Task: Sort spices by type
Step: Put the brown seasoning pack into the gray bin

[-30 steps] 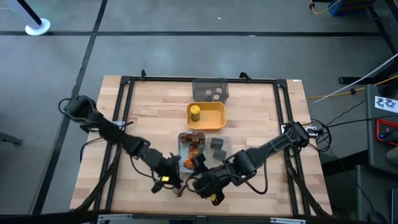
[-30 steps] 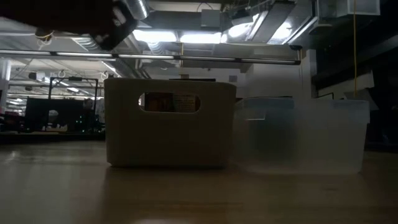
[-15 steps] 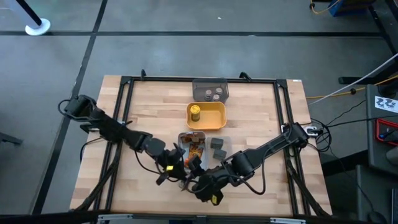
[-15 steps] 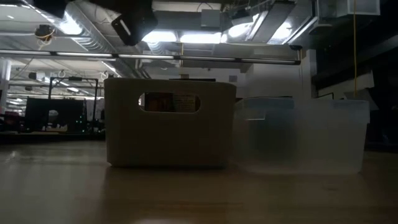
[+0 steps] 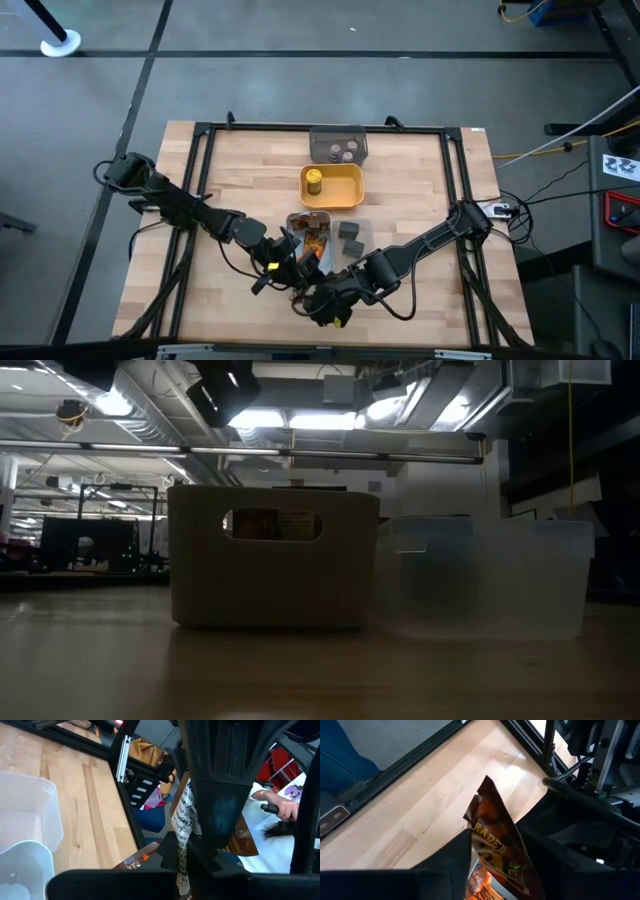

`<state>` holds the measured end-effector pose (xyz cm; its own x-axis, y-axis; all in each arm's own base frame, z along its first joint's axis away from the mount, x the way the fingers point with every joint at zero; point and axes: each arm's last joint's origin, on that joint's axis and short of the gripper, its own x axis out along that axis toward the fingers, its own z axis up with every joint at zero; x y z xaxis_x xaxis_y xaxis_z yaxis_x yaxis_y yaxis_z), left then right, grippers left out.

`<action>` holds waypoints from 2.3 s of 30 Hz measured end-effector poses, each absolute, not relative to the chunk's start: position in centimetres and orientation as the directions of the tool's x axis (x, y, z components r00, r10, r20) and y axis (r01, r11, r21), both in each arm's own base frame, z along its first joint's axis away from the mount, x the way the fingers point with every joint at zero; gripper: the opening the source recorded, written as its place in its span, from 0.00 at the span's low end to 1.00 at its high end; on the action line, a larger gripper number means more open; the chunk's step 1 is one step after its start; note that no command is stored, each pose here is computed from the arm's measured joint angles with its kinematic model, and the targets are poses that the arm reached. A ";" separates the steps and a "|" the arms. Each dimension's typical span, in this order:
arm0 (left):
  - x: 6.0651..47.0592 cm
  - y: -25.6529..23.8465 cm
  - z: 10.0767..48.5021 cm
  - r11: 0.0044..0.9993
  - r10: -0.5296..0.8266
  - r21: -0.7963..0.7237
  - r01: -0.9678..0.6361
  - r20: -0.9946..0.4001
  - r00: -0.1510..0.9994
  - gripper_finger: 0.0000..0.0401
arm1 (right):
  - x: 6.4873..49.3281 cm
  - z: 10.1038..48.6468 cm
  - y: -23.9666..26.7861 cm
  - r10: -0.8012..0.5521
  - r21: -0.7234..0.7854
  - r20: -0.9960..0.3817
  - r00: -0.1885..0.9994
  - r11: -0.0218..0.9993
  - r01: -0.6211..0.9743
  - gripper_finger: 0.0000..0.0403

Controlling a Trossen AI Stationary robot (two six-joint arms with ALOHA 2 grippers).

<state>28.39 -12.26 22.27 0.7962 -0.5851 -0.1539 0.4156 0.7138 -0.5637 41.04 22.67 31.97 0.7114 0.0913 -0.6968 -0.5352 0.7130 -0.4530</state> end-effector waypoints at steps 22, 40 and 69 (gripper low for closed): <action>28.5 -11.9 21.9 0.798 -0.512 -0.470 0.378 -0.196 0.837 0.31 | 40.9 31.8 22.6 0.085 -0.429 -0.714 0.695 0.731 -0.531 0.07; 24.2 -6.4 26.4 0.939 -0.315 -0.240 0.245 -0.318 0.894 0.40 | 42.1 30.9 17.7 -0.074 -0.409 -0.787 0.613 0.807 -0.427 0.06; 16.5 -7.0 31.6 0.976 -0.220 -0.032 0.217 -0.154 0.963 0.40 | 46.4 24.9 4.8 -0.033 -0.206 -0.852 0.522 0.938 -0.277 0.09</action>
<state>16.53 -6.95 31.58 0.9633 -0.2197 -0.1543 0.2173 0.9756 -0.0322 46.37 4.81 24.89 0.5218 -0.0331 -0.8524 -0.2773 0.9384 -0.2062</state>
